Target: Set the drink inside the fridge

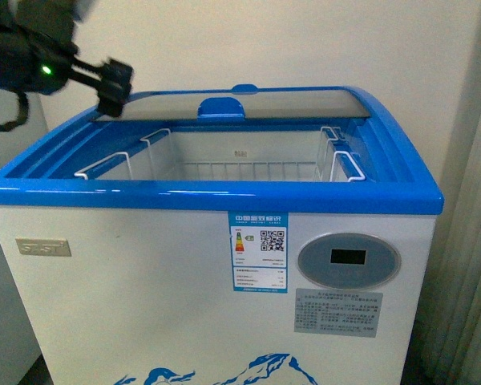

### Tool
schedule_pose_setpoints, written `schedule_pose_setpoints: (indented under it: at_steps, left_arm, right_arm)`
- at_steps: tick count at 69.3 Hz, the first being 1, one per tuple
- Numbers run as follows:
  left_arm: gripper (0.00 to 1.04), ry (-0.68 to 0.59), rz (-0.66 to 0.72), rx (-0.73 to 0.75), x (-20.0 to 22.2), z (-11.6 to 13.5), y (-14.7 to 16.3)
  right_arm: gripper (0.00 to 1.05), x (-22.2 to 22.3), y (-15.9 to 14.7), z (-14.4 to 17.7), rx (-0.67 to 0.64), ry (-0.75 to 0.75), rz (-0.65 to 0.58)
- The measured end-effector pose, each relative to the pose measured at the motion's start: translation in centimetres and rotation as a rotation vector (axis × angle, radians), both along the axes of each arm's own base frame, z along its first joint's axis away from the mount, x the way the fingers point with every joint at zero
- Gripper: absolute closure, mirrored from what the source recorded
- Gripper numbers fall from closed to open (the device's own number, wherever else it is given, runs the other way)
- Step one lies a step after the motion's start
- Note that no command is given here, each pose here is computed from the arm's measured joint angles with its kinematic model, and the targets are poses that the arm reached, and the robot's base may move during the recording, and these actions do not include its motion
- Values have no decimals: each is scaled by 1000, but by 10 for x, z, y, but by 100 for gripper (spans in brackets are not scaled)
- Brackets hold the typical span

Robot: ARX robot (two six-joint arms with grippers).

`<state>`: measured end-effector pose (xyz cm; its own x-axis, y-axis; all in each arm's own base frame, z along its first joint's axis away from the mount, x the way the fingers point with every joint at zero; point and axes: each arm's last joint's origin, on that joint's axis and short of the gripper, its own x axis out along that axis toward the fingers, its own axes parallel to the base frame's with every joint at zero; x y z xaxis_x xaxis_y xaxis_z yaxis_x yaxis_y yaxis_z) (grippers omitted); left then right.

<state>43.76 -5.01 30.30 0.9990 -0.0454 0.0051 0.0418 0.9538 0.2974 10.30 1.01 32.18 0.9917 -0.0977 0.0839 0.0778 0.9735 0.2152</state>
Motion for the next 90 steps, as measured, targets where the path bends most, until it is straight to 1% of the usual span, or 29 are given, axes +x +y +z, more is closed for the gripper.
schedule_pose_setpoints:
  at_steps: [1, 2, 7, 10, 12, 13, 17, 18, 22, 24, 25, 26, 29, 30, 38, 39, 42, 43, 46, 47, 51, 52, 55, 57, 58, 60, 71, 79, 90]
  left_arm:
    - [19, -15, 11, -15, -6, 2, 2]
    - [22, -39, 14, -74, -19, 4, 5]
    - [33, -90, 17, -173, -62, 3, 14]
    - [40, -101, 20, -215, -89, -3, 19]
    - [45, -103, 21, -238, -106, -10, 23]
    - [47, -100, 23, -243, -111, -13, 24]
    - [56, -82, 34, -267, -131, -28, 29]
    - [58, -77, 36, -268, -134, -31, 30]
    - [67, -37, 42, -279, -148, -51, 32]
    - [70, -18, 44, -280, -152, -58, 33]
    - [74, 1, 44, -281, -156, -66, 34]
    - [75, 9, 43, -282, -159, -69, 34]
    - [83, 33, 42, -284, -167, -80, 35]
    - [84, 36, 41, -285, -170, -82, 35]
    - [102, 19, 39, -292, -189, -88, 39]
    - [103, 20, 27, -294, -192, -89, 40]
    - [102, 14, 25, -297, -199, -91, 44]
    - [102, 13, 28, -296, -200, -92, 45]
    - [102, 10, 39, -297, -207, -95, 48]
    - [102, 11, 42, -297, -209, -96, 49]
    - [102, 17, 45, -297, -216, -100, 49]
    - [102, 19, 45, -297, -218, -101, 49]
    - [102, 22, 43, -297, -224, -105, 49]
    - [102, 23, 43, -296, -226, -106, 49]
    - [102, 23, 42, -297, -228, -107, 49]
    - [102, 24, 42, -297, -232, -109, 49]
    - [102, 18, 42, -297, -250, -116, 49]
    - [102, 19, 42, -297, -262, -120, 50]
    - [102, 21, 42, -296, -274, -124, 50]
  right_arm:
    - [65, 0, 0, 0, 0, 0, 0]
    - [65, 0, 0, 0, 0, 0, 0]
    - [65, 0, 0, 0, 0, 0, 0]
    - [65, 0, 0, 0, 0, 0, -2]
    - [65, 2, 0, -1, -15, 32, 12]
    - [65, 2, -1, 1, -41, 82, 60]
    - [65, 3, -3, 6, -85, 214, 168]
    - [65, 2, -4, 10, -109, 266, 220]
    - [65, 4, -6, 14, -132, 376, 339]
    - [65, 8, -7, 14, -144, 405, 382]
    - [65, 11, -7, 14, -160, 412, 405]
    - [65, 16, -8, 15, -180, 419, 444]
    - [65, 26, -8, 18, -222, 410, 491]
    - [65, 33, -8, 23, -260, 394, 517]
    - [65, 74, -7, 46, -469, 315, 530]
    - [65, 84, -6, 50, -521, 306, 530]
    - [65, 100, -5, 54, -595, 304, 532]
    - [65, 111, -3, 56, -660, 305, 533]
    - [65, 128, -1, 57, -725, 320, 541]
    - [65, 139, 1, 57, -791, 326, 552]
    - [65, 162, 7, 57, -896, 340, 579]
    - [65, 176, 10, 55, -949, 348, 594]
    - [65, 197, 15, 50, -1018, 368, 608]
    - [65, 216, 21, 44, -1110, 381, 632]
    - [65, 223, 23, 42, -1122, 386, 639]
    - [65, 241, 31, 36, -1202, 383, 666]
    - [65, 312, 67, 24, -1459, 377, 712]
    - [65, 336, 89, 27, -1532, 342, 729]
    - [65, 353, 112, 21, -1565, 317, 743]
